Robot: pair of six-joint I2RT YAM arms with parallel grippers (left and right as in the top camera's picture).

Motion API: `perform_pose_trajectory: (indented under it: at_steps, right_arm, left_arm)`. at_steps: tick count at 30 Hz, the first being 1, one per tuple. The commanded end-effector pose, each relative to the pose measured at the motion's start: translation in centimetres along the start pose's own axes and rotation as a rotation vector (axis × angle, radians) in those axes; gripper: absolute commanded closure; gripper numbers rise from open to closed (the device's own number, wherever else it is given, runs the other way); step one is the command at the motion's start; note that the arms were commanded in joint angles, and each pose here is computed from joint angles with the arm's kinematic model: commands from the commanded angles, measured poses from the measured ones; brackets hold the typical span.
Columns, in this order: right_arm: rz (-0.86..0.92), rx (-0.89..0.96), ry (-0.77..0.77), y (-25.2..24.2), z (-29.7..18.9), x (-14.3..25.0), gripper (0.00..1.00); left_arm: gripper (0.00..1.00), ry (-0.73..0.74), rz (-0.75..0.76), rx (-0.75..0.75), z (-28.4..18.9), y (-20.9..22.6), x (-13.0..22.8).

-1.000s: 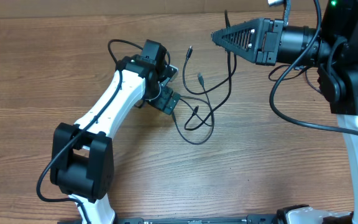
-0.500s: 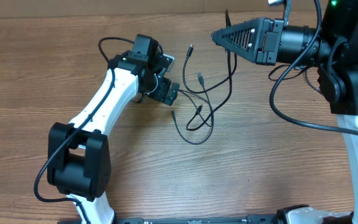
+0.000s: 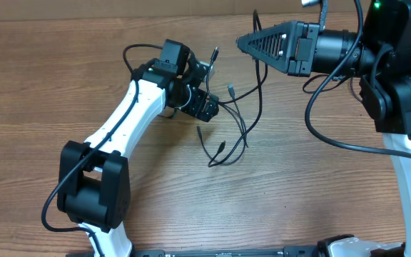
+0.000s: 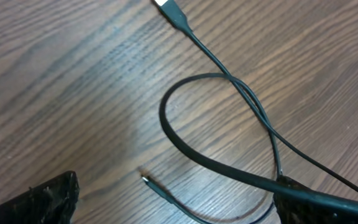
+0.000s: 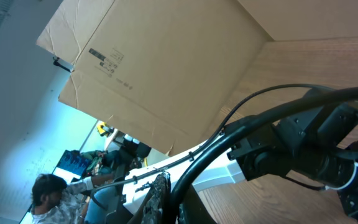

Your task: Untangle cables

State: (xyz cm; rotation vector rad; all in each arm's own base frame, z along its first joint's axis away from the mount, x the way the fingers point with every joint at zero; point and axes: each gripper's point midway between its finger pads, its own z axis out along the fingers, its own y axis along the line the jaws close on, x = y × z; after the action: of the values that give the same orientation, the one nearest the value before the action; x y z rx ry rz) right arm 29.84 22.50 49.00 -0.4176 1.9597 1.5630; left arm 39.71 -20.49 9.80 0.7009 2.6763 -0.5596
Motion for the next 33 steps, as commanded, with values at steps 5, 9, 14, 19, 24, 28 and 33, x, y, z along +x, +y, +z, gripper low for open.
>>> perform_pose_trajectory:
  at_steps: [5,9,14,19,24,28,33]
  right_arm:
    - [-0.036,0.036,-0.049,0.4,-0.5,-0.6,0.96]
    - [-0.043,0.049,-0.068,0.2,-0.8,-1.0,0.96]
    - [-0.043,0.078,-0.096,-0.5,-1.3,-1.6,0.96]
    - [-0.041,0.078,-0.094,-0.5,-1.2,-1.6,0.96]
    - [-0.043,0.088,-0.103,-0.6,-1.3,-1.8,0.96]
    - [-0.073,0.161,-0.151,-1.8,-1.6,-2.6,0.96]
    - [-0.057,0.399,-0.229,-6.1,-2.9,-3.4,0.96]
  left_arm:
    - [0.00,0.181,-0.048,-0.232,-0.6,3.6,4.2]
    - [0.00,0.276,-0.098,-0.360,-1.9,6.0,6.6]
    - [0.01,0.307,-0.180,-0.376,-2.8,7.4,7.8]
    - [0.00,0.277,-0.250,-0.366,-3.2,8.6,7.7]
    - [0.00,0.273,-0.266,-0.327,-3.2,8.6,7.8]
    - [0.01,0.276,-0.154,-0.137,-2.6,5.7,7.5]
    - [0.00,0.240,-0.030,0.086,-2.4,2.1,6.9]
